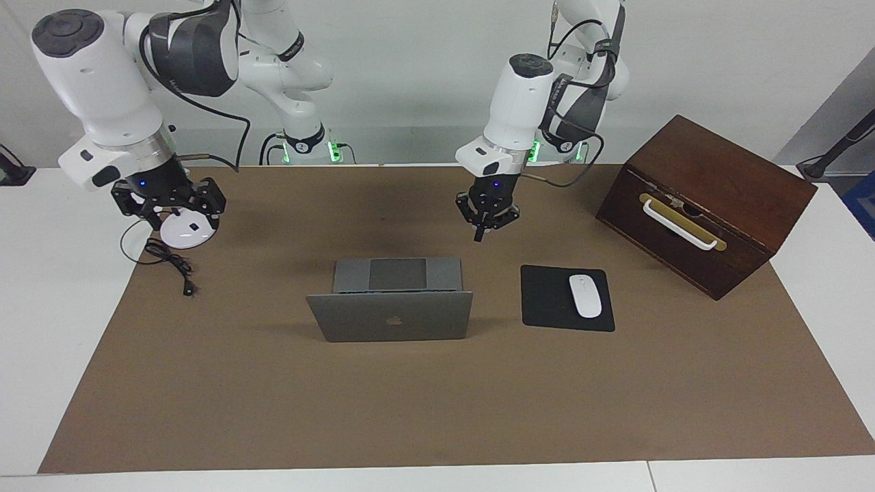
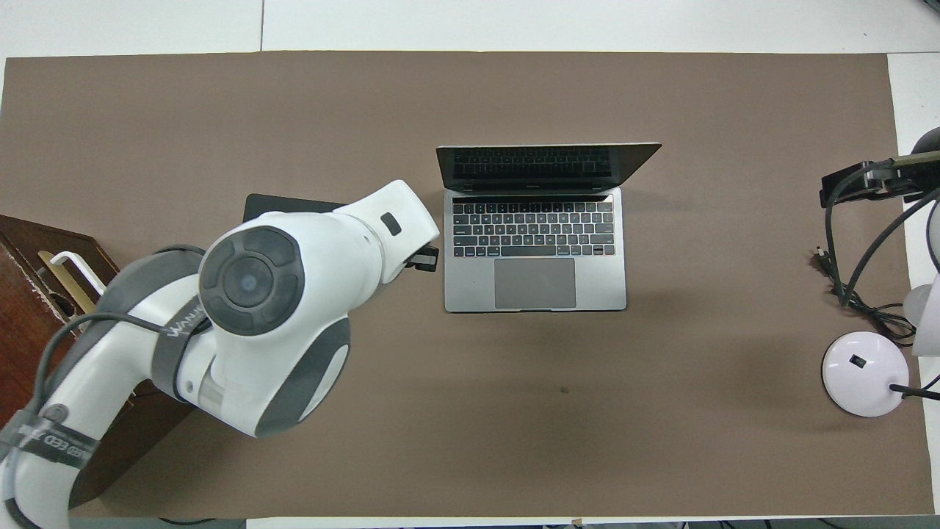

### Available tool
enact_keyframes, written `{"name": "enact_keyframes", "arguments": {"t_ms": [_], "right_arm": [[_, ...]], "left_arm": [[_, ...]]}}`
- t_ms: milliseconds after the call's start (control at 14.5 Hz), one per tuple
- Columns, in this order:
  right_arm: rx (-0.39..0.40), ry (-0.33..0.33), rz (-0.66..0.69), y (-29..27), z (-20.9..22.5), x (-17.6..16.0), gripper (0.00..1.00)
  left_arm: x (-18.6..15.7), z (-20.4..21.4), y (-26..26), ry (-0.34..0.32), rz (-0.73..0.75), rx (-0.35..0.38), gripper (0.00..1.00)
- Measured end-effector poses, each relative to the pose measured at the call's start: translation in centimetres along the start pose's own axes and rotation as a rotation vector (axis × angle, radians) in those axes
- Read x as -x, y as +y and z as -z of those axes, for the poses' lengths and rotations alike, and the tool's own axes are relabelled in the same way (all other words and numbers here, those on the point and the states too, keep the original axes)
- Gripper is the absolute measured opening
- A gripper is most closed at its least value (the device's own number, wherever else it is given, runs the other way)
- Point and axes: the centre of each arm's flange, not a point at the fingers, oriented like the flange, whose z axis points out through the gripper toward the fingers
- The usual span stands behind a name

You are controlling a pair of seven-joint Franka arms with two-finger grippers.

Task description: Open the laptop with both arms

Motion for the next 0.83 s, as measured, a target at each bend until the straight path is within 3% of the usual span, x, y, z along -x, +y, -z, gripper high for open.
{"name": "enact_keyframes", "arguments": {"t_ms": [207, 759, 828], "right_arm": [[-0.04, 0.001, -0.054, 0.9, 0.1, 0.5, 1.0], [-0.047, 0.015, -0.118, 0.9, 1.7, 3.3, 1.0], [-0.047, 0.013, -0.121, 1.0, 1.7, 3.6, 1.0]], "left_arm": [[-1.3, 3.0, -3.3, -0.04, 0.023, -0.026, 0.01], [-1.6, 10.0, -16.0, -0.145, -0.023, -0.071, 0.01], [-1.4, 10.7, -17.5, -0.145, -0.01, -0.074, 0.07]]}}
